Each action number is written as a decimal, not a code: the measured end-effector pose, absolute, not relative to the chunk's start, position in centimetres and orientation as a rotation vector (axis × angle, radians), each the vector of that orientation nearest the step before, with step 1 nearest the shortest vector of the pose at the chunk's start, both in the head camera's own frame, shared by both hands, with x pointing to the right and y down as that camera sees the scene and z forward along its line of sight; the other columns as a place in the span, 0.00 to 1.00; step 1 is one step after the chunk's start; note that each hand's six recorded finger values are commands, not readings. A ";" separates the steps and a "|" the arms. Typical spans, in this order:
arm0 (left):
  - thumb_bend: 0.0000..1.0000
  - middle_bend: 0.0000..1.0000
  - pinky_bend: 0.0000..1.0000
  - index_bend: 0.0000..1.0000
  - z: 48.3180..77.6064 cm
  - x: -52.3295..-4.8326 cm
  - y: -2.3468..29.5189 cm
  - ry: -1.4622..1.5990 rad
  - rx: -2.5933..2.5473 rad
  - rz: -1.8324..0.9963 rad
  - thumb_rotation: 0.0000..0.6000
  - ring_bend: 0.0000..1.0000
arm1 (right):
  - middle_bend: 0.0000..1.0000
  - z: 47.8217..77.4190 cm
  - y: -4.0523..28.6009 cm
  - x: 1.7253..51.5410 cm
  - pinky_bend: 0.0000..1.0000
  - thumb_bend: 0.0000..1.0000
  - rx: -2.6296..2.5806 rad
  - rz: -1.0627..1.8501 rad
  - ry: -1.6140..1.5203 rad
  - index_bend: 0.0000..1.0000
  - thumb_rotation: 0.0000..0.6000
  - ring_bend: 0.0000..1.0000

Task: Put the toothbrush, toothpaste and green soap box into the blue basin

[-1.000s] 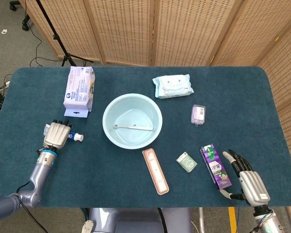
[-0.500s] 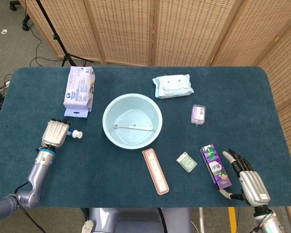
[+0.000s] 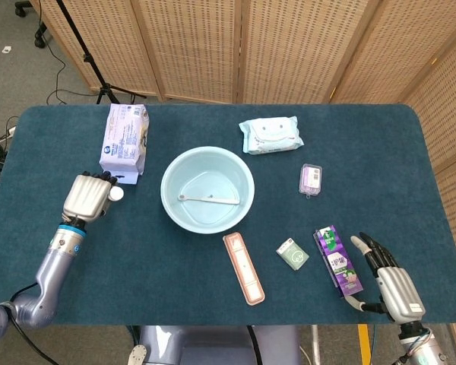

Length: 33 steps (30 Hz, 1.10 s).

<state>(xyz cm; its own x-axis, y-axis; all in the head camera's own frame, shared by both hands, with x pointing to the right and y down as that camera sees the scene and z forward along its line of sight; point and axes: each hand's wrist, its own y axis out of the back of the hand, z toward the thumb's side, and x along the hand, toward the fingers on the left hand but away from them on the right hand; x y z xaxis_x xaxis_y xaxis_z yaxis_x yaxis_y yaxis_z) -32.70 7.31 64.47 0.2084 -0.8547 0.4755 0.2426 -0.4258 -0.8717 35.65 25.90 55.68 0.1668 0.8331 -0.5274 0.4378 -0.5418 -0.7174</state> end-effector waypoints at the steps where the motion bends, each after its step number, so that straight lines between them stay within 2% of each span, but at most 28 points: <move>1: 0.47 0.42 0.46 0.76 63.8 -32.5 7.0 0.623 -1.504 -1.400 1.00 0.51 | 0.00 55.6 25.9 35.7 0.08 0.05 -2.049 1.335 -1.205 0.05 1.00 0.00; 6: 0.47 0.42 0.46 0.76 60.7 -31.1 5.0 0.697 -1.489 -1.329 1.00 0.51 | 0.00 55.5 25.8 35.8 0.08 0.05 -2.050 1.329 -1.217 0.05 1.00 0.00; 13: 0.47 0.42 0.46 0.76 58.9 -27.9 3.4 0.765 -1.500 -1.236 1.00 0.51 | 0.00 55.5 25.7 35.9 0.08 0.05 -2.057 1.330 -1.225 0.05 1.00 0.00; 27: 0.47 0.42 0.46 0.76 59.6 -17.4 4.1 0.761 -1.599 -1.050 1.00 0.51 | 0.00 55.6 25.4 36.6 0.08 0.05 -2.064 1.337 -1.256 0.05 1.00 0.00; 33: 0.45 0.42 0.46 0.76 60.7 -14.8 4.8 0.741 -1.622 -1.035 1.00 0.51 | 0.00 55.5 25.3 36.8 0.08 0.05 -2.069 1.331 -1.266 0.05 1.00 0.00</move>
